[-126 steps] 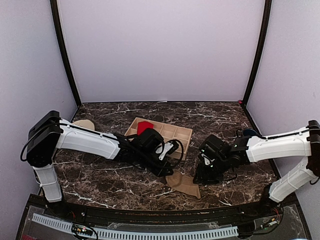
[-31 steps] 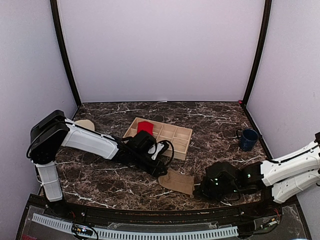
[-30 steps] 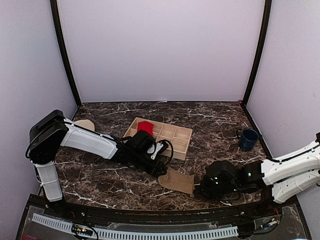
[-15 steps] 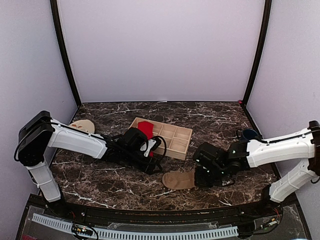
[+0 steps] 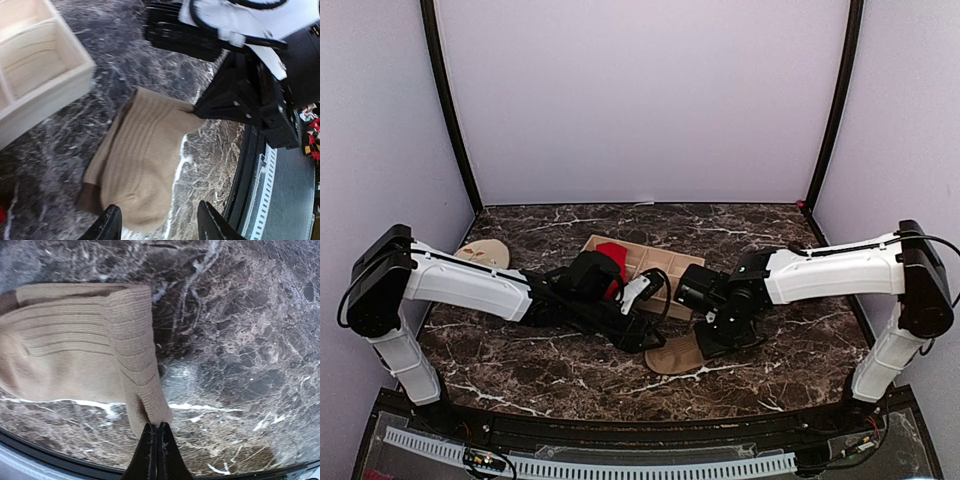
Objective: Roll the socks
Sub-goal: Roll the sock at the center of the board.
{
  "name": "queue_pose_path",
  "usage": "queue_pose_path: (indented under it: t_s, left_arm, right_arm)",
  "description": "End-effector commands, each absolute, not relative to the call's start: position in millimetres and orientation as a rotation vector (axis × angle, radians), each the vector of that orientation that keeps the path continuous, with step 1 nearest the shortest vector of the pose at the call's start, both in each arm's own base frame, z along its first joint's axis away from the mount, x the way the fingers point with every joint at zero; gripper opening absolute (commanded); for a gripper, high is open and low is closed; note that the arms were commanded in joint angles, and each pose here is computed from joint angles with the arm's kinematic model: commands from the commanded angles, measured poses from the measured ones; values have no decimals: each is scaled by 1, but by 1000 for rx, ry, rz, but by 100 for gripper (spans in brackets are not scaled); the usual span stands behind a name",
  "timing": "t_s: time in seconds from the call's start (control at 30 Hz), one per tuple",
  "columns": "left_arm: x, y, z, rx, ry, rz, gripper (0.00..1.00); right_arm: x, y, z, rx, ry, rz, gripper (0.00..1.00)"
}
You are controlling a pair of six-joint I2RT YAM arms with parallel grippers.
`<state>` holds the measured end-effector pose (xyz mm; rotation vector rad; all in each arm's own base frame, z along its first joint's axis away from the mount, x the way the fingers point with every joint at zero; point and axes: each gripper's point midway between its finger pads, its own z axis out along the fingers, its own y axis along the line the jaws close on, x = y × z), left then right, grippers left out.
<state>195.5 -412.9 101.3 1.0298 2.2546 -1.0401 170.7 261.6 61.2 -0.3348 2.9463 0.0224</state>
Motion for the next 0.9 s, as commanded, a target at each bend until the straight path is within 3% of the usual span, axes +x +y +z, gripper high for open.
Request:
queue_pose_path:
  t_s: [0.0,0.43,0.87]
  left_arm:
    - [181,-433,99,1090,2221,-1104,54]
    - [189,-450,78,925,2335,-1116,51]
    - [188,-423,20,767,2563,-947,33]
  right_arm:
    - [176,251,69,-405,2926,-101,0]
    - [173,271,66,-463,2900,-106,0]
    - [169,290,64,-489,2880,-90,0]
